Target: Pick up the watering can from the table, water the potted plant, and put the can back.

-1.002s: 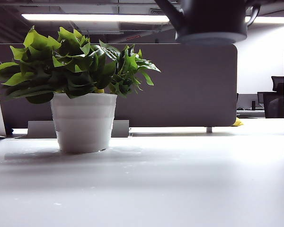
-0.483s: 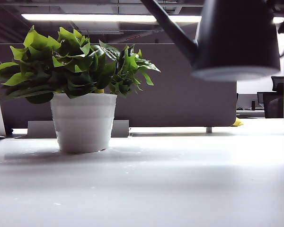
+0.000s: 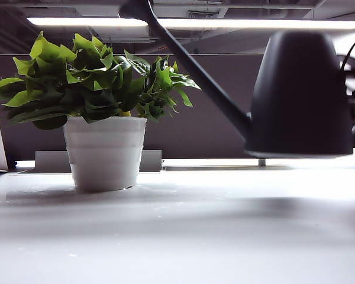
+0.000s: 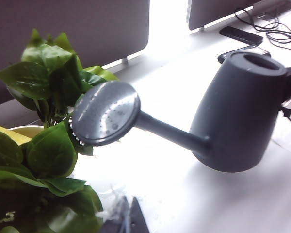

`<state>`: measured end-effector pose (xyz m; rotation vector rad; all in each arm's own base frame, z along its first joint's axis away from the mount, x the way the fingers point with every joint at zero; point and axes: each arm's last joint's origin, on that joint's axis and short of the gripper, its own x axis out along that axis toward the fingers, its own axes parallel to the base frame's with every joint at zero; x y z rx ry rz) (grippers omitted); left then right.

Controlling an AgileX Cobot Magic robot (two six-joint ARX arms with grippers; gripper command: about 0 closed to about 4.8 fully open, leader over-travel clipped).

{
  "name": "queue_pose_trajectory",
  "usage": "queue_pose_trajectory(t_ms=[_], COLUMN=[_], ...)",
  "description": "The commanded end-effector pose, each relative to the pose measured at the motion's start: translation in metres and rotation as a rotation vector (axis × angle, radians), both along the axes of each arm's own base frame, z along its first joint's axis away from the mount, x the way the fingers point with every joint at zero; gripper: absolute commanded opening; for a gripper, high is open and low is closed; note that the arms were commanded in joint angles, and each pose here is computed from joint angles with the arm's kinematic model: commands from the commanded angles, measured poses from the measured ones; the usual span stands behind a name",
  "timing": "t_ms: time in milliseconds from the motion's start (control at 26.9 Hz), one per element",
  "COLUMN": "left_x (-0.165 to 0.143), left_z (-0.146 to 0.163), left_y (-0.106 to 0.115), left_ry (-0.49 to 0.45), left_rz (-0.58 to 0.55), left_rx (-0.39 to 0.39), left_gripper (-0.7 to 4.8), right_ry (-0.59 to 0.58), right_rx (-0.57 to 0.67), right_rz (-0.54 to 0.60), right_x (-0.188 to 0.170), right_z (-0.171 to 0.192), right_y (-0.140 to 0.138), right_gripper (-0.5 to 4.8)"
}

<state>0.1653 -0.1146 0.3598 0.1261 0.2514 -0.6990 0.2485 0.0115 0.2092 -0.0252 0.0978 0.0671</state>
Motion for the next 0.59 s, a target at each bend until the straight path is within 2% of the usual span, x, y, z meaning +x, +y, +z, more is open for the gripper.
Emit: queue_pose_trajectory(t_ms=[37, 334, 594], left_x=[-0.001, -0.001, -0.001], left_z=[0.002, -0.003, -0.005], left_y=[0.0, 0.001, 0.001], left_ry=[-0.021, -0.021, -0.035], left_rz=[-0.005, -0.026, -0.023], left_rx=[0.002, 0.086, 0.125], left_gripper=[-0.06, -0.06, -0.06], right_ry=[-0.225, -0.358, -0.311], right_rx=[0.056, 0.056, 0.055], right_rz=[0.037, 0.031, 0.026], right_x=[0.013, 0.033, 0.04], right_z=[0.013, -0.013, -0.028], right_y=[-0.002, -0.004, -0.005], right_gripper=[-0.06, -0.06, -0.06])
